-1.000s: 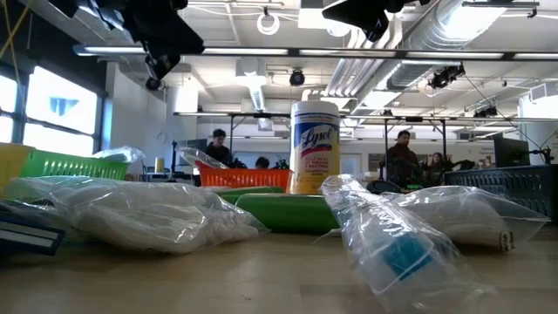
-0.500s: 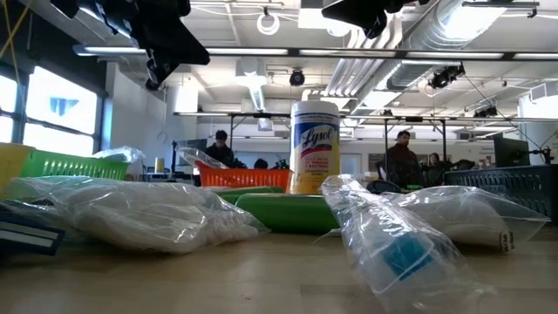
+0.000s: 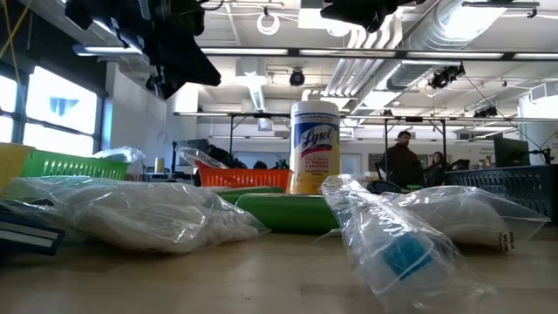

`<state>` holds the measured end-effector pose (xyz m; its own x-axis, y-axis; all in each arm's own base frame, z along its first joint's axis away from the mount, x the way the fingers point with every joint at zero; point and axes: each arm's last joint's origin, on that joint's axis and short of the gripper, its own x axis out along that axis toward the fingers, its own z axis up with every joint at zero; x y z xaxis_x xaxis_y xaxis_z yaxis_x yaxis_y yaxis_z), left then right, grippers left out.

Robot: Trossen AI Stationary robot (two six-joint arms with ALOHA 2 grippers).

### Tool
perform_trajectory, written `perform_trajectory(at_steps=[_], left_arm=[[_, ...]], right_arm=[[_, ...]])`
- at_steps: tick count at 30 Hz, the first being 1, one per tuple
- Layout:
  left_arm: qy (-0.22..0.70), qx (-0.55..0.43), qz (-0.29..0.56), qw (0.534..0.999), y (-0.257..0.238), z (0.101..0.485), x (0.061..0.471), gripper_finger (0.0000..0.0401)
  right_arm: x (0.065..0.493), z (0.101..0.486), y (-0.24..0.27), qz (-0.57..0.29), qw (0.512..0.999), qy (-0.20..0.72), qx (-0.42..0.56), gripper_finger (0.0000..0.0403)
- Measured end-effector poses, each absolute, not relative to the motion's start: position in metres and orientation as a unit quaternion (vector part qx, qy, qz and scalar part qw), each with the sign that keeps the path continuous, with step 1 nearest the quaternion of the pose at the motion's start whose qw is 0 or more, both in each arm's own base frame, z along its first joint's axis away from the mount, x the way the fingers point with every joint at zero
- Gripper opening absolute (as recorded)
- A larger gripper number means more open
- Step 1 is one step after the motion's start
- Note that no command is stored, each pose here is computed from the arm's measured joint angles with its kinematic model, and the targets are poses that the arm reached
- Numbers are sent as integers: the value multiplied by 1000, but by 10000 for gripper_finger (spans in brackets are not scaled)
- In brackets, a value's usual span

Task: Pick & Place Travel size toiletries
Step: Put the green shampoo into the top black bin

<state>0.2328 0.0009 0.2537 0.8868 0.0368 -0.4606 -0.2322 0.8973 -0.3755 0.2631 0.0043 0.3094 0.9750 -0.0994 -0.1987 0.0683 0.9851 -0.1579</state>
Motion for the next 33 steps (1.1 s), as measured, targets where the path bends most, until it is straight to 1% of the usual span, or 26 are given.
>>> perform_trajectory(at_steps=[3, 8, 17, 20, 24, 26, 33], left_arm=[[233, -233, 73, 941, -4, 249, 238, 38], [236, -237, 73, 939, -18, 243, 244, 38], [224, -252, 94, 937, -45, 243, 241, 38], [209, -250, 117, 938, -48, 243, 240, 38], [174, -235, 169, 941, -50, 244, 242, 38], [177, -235, 176, 940, -51, 241, 243, 38], [188, -289, 194, 919, -53, 229, 249, 38]], right_arm=[[263, 309, 2, -46, 991, 104, -75, 243], [263, 309, 3, -43, 991, 104, -75, 243], [263, 309, 2, -45, 991, 104, -75, 243], [263, 309, 2, -45, 991, 104, -77, 243], [265, 308, 3, -45, 991, 105, -77, 243], [266, 307, 3, -45, 990, 108, -77, 243], [269, 303, 3, -44, 990, 113, -77, 243]])
